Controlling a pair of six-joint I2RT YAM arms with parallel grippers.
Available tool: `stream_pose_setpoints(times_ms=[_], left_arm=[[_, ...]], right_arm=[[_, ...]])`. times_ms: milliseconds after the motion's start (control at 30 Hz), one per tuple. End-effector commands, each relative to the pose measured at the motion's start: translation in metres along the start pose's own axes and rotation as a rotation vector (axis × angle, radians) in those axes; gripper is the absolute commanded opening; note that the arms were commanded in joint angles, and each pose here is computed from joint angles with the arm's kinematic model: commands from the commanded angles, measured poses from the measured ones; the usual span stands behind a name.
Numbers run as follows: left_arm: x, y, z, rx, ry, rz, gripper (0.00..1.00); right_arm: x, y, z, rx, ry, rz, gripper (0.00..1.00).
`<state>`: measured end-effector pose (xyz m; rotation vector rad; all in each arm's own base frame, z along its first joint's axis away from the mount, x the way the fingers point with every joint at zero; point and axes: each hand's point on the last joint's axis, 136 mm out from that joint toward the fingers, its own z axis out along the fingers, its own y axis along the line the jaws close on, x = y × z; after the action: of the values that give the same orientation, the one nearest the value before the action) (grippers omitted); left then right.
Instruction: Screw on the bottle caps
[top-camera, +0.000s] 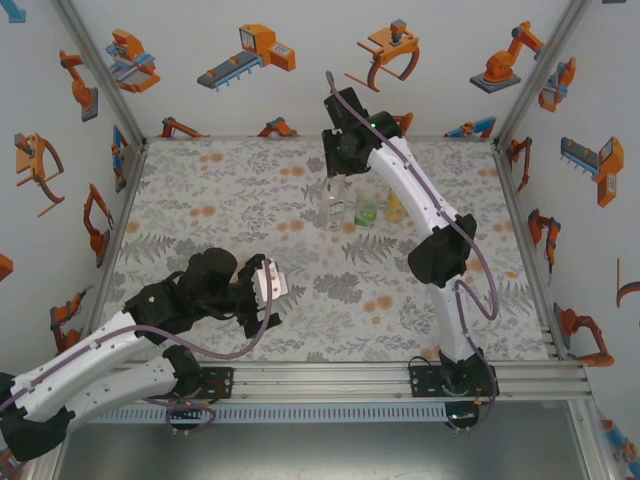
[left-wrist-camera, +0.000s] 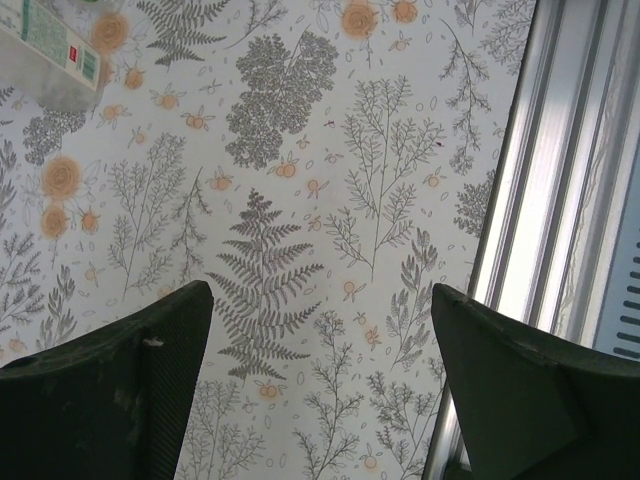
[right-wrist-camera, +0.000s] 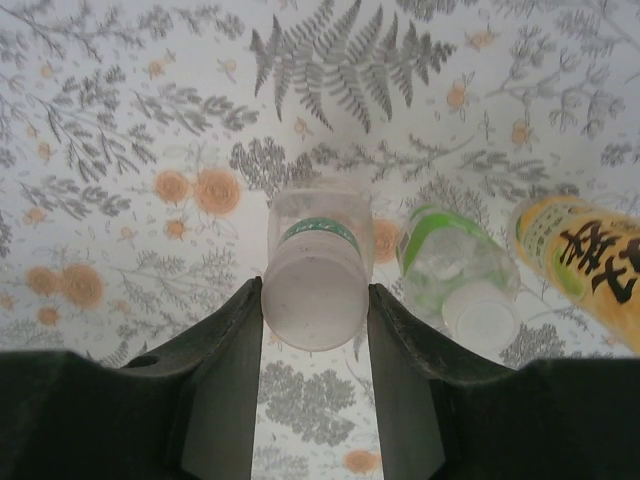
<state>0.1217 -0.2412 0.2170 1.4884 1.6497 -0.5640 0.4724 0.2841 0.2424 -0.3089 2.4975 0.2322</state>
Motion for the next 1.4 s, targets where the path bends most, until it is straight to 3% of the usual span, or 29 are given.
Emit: stream_pose_setpoints(times_ms=[0,100,267,333,833,1000,1033,1100,1167,1200,1367], left_arm=[[0.001,-0.001,-0.001,-0.009,-0.011,-0.022,0.83],[0.001,-0.001,-0.002,-0.013,-0.015,-0.027,0.83],[0.001,0.000,-0.002,-0.015,-0.012,-0.029,0.83],[0.000,0.000,-0.002,-0.012,-0.014,-0.028,0.83],[0.001,0.011,0.018,-0.055,-0.027,-0.048,0.88],[-0.001,0.021,0.022,-0.104,-0.037,-0.061,0.94],[-0.001,0.024,0.023,-0.123,-0.038,-0.063,0.99],[-0.001,0.033,0.025,-0.171,-0.037,-0.068,0.97],[0.001,0.043,0.028,-0.219,-0.031,-0.075,0.97],[0.001,0.048,0.029,-0.241,-0.029,-0.080,0.97],[0.010,0.082,0.031,-0.381,-0.020,-0.145,0.97]], right_arm=[[0.000,-0.006,0.000,0.026,0.009,-0.033,0.00],[0.003,-0.006,0.004,0.022,0.021,-0.034,0.01],[0.004,-0.004,0.004,0.012,0.025,-0.026,0.33],[0.001,-0.003,0.000,0.006,0.016,-0.022,0.39],[-0.028,0.000,-0.066,-0.042,-0.118,0.004,0.58],[-0.027,-0.009,-0.095,-0.018,-0.145,-0.009,0.61],[-0.025,-0.012,-0.100,-0.003,-0.147,-0.016,0.64],[-0.021,-0.021,-0.114,0.029,-0.157,-0.020,0.74],[-0.014,-0.031,-0.122,0.061,-0.156,-0.024,0.86],[-0.011,-0.036,-0.126,0.076,-0.155,-0.026,0.96],[0.014,-0.067,-0.137,0.167,-0.141,-0.042,0.99]])
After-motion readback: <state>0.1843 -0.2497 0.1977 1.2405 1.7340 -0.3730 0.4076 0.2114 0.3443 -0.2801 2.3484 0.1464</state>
